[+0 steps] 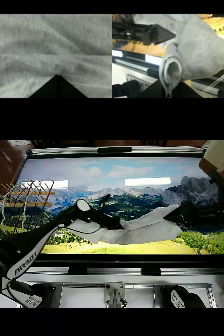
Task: Fold the shirts.
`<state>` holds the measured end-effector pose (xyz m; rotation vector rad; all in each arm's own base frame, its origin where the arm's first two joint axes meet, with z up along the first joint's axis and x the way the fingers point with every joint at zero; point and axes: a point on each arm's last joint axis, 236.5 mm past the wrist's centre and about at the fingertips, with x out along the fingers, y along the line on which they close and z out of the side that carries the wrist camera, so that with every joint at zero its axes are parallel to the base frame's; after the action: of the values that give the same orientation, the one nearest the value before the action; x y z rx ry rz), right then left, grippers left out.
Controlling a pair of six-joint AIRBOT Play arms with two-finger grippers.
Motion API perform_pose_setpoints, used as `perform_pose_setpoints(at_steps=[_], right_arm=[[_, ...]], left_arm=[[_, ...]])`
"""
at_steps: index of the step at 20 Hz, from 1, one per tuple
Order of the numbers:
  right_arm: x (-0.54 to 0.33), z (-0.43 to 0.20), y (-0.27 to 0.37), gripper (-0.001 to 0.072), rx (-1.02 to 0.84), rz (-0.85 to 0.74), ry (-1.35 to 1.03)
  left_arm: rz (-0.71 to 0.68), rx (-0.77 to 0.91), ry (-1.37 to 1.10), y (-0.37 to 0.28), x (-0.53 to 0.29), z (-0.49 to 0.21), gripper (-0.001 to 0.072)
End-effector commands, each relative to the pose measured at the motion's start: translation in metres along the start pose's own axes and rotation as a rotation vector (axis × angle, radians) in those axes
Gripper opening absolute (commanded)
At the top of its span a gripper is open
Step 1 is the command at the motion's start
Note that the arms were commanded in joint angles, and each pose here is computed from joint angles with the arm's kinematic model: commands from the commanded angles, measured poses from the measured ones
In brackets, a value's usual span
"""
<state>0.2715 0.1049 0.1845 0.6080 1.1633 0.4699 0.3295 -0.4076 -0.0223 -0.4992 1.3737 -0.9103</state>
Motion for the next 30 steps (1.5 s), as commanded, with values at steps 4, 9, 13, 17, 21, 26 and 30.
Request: perform_pose_setpoints(at_steps=[4,9,13,17,21,26,30], right_arm=[[-0.017,0.004,0.020,0.0071,0.022,0.020,-0.118],[0.027,0.036,0.035,0.0070,-0.003,0.076,-0.120],[0.118,0.054,0.098,0.0070,-0.059,0.236,-0.103],[0.225,0.047,0.141,0.0071,-0.071,0.306,-0.042],[0.320,0.034,0.156,0.0353,-0.007,0.319,0.020],[0.317,0.027,0.129,0.0650,-0.044,0.289,0.150],[0.255,0.054,0.048,0.0650,-0.065,0.028,0.165]], left_arm=[[-0.097,-0.018,0.022,-0.037,0.043,-0.019,0.0031],[0.066,0.114,-0.140,0.007,-0.096,0.043,0.0030],[0.227,0.094,-0.394,0.048,-0.260,0.073,0.0031],[0.325,-0.014,-0.591,0.084,-0.386,0.057,0.0032],[0.361,-0.101,-0.643,0.111,-0.428,0.037,0.0032],[0.356,-0.118,-0.614,0.124,-0.417,0.029,0.0033],[0.354,-0.132,-0.610,0.129,-0.413,0.027,0.0032]])
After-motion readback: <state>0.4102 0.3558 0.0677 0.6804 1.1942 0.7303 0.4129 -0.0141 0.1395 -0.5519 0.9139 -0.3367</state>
